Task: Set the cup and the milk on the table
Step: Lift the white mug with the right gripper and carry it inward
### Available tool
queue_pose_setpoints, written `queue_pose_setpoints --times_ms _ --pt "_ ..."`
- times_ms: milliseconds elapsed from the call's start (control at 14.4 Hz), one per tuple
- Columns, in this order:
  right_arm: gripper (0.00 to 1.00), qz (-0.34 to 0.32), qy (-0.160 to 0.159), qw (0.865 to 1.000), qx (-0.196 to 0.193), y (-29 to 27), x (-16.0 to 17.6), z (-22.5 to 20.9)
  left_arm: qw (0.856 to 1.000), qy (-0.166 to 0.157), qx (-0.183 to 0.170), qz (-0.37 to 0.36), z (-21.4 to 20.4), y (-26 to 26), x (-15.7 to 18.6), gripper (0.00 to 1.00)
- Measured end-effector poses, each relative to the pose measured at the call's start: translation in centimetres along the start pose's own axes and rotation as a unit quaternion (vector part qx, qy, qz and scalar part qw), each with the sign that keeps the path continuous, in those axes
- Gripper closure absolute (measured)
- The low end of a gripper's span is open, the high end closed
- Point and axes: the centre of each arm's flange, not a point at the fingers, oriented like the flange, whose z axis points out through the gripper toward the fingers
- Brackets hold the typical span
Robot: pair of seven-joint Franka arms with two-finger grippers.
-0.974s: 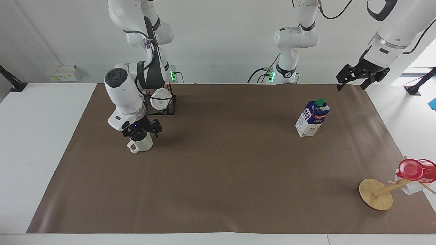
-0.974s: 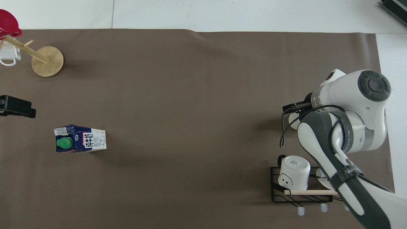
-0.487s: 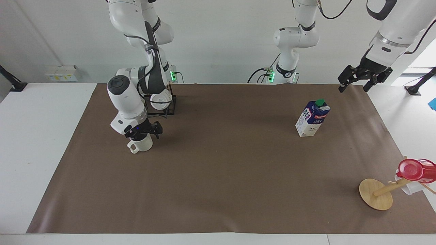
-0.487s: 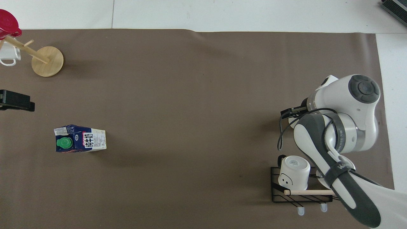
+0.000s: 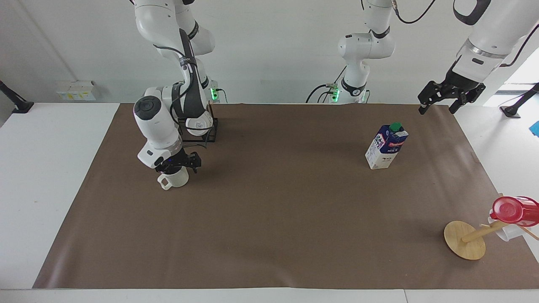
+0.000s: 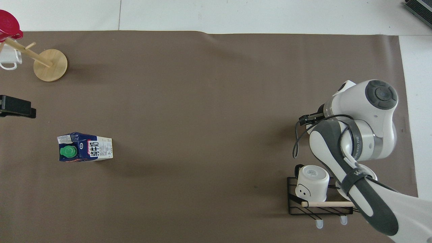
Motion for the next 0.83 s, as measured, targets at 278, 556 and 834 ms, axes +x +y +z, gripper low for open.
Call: queue_pose_setpoints --times_ms 278,556,834 --pt "0.77 0.001 0.002 1.000 0.000 0.07 0.00 -0.18 1.000 0.000 0.000 -0.001 0.00 -0.10 0.00 0.00" --pt "0.94 0.002 0.003 1.000 0.000 0.16 0.05 -0.30 1.000 0.000 0.000 -0.002 0.00 -0.16 0.00 0.00" --pt "0.95 0.013 0.008 1.000 0.001 0.49 0.31 -0.62 1.000 0.000 0.000 0.003 0.01 0.37 0.00 0.00"
